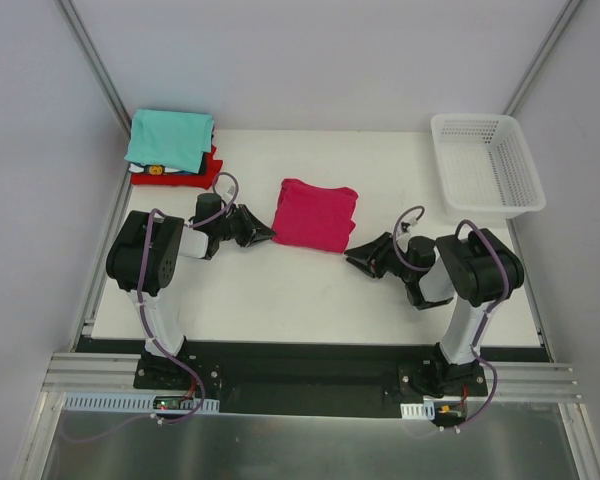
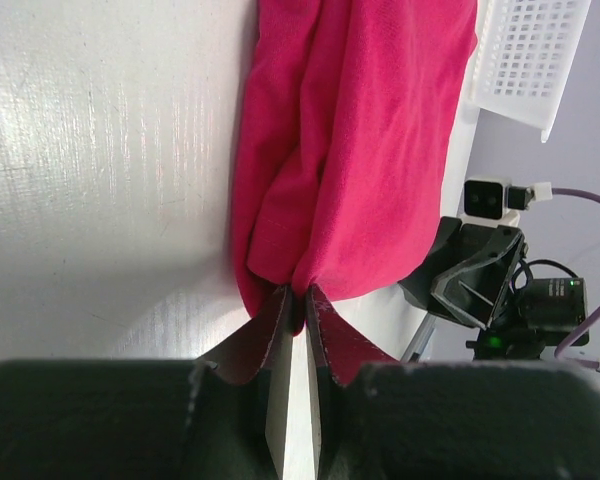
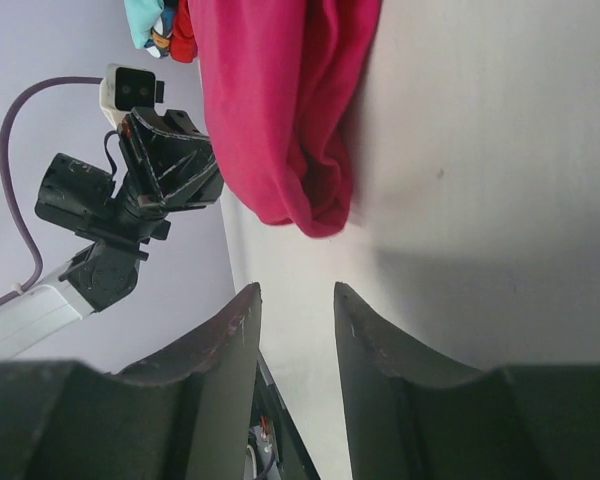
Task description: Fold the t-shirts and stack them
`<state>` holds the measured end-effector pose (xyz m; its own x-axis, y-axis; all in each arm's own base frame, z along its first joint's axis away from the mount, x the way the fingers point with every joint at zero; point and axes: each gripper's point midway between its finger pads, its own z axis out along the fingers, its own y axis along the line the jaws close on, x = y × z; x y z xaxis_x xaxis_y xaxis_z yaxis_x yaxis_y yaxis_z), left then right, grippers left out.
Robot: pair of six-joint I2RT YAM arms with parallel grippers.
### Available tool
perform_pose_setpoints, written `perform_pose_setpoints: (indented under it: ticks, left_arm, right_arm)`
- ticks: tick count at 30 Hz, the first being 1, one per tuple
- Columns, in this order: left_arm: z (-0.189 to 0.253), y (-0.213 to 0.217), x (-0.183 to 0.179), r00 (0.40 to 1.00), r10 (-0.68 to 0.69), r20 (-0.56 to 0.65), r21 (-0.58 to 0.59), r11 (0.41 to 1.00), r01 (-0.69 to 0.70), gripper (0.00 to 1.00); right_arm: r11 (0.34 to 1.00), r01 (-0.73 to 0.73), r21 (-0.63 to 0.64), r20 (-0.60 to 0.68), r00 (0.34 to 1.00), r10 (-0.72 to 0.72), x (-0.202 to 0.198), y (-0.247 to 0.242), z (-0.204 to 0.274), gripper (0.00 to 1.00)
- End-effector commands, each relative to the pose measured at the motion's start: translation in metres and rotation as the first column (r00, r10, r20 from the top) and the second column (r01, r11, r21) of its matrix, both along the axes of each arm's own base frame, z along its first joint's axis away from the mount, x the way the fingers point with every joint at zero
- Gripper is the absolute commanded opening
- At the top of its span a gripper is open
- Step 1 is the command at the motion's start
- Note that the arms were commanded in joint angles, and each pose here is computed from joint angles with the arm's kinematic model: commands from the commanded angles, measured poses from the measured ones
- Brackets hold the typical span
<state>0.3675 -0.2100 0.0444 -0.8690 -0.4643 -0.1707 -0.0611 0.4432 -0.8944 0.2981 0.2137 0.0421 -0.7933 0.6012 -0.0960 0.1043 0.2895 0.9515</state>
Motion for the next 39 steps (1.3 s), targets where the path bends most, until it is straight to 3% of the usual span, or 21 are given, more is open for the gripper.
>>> perform_pose_setpoints:
  ticks: [1, 22, 39]
  left_arm:
    - [0.013, -0.001, 0.001, 0.998, -0.029, 0.061, -0.012, 0.999, 0.03, 0.09]
    - [0.016, 0.0, 0.005, 0.997, -0.034, 0.062, -0.003, 0.999, 0.034, 0.08]
    - [0.013, 0.0, 0.004, 0.998, -0.038, 0.053, 0.001, 0.999, 0.038, 0.08]
  right_arm:
    - [0.998, -0.038, 0.059, 0.263, 0.965, 0.021, 0.024, 0.008, 0.048, 0.38]
    - [0.997, -0.043, 0.069, 0.281, 0.959, 0.022, 0.057, 0.012, 0.044, 0.36]
    - [0.994, -0.08, 0.081, 0.261, 0.964, 0.056, 0.043, 0.028, 0.044, 0.35]
